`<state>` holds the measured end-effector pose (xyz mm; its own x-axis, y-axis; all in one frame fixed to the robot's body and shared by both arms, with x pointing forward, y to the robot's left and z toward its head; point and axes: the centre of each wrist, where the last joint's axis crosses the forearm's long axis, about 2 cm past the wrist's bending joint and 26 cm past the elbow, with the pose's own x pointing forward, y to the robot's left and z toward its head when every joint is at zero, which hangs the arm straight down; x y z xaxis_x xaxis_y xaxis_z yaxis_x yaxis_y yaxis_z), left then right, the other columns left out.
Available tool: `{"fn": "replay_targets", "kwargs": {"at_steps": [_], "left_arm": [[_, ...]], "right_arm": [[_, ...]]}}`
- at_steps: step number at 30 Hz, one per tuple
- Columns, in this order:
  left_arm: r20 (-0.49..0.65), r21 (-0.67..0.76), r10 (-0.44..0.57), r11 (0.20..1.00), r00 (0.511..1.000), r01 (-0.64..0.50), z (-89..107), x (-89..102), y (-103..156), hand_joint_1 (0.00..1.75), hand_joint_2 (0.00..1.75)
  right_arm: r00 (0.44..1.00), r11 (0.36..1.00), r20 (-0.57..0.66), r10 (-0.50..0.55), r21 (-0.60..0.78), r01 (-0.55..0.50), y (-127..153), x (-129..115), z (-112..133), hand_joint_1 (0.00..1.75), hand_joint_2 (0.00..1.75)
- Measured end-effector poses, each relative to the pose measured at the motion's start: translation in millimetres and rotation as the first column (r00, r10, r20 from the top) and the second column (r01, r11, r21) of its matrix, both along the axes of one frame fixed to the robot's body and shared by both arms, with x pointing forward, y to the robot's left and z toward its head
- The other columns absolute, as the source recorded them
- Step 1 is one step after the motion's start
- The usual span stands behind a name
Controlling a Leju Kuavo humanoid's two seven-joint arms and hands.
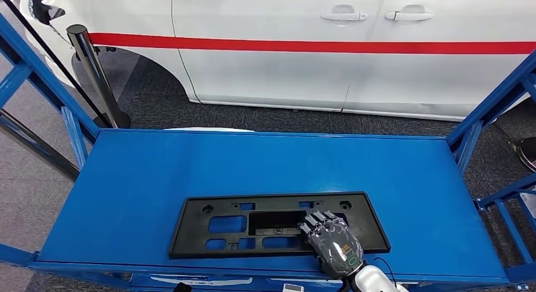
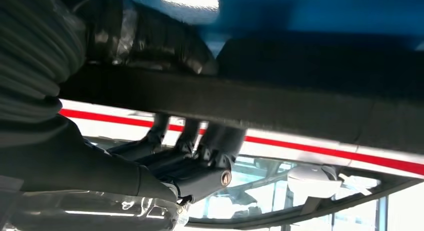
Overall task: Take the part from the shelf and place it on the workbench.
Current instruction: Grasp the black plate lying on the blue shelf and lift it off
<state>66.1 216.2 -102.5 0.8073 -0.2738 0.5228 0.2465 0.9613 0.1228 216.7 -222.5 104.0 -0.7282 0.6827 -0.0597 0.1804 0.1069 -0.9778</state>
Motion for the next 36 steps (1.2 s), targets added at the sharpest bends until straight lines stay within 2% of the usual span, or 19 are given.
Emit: {"fn": "replay_targets", "kwargs": {"at_steps": [14, 16, 20, 24, 29, 33, 36], "left_arm": [[0.001, -0.002, 0.009, 1.000, 1.000, -0.009, -0.2, -0.9, 0.1, 0.00, 0.00], [0.001, -0.001, 0.009, 1.000, 1.000, -0.009, -0.2, -1.2, 0.2, 0.00, 0.00], [0.002, 0.003, 0.009, 1.000, 1.000, -0.009, -0.3, -1.7, 0.3, 0.00, 0.00], [0.002, 0.008, 0.006, 1.000, 1.000, -0.006, -0.3, -1.8, 0.4, 0.00, 0.00], [0.007, 0.009, 0.004, 1.000, 1.000, -0.004, -0.4, -2.4, 0.4, 0.00, 0.00], [0.016, 0.008, -0.005, 1.000, 1.000, 0.005, -0.1, -1.3, -0.1, 0.00, 0.00], [0.017, -0.001, -0.009, 1.000, 1.000, 0.009, 0.0, -0.4, -0.6, 0.00, 0.00]], "right_arm": [[0.994, 0.996, 0.064, -0.088, 0.025, 0.087, -5.8, -5.6, -3.0, 1.75, 1.75], [0.989, 0.994, 0.110, -0.103, 0.036, 0.100, -5.5, -9.1, -2.5, 1.75, 1.75], [0.948, 0.989, 0.284, -0.143, 0.072, 0.127, -5.7, -14.2, 3.5, 1.75, 1.75], [0.906, 0.988, 0.400, -0.140, 0.110, 0.104, -14.9, -9.3, 19.6, 1.75, 1.75], [0.873, 0.991, 0.476, -0.111, 0.117, 0.063, -19.7, -6.5, 38.3, 1.75, 1.75], [0.831, 0.994, 0.557, -0.022, 0.100, -0.041, -9.8, -9.0, 59.4, 1.75, 1.75], [0.805, 0.992, 0.593, -0.003, 0.106, -0.074, -1.6, -8.9, 70.0, 1.75, 1.75]]}}
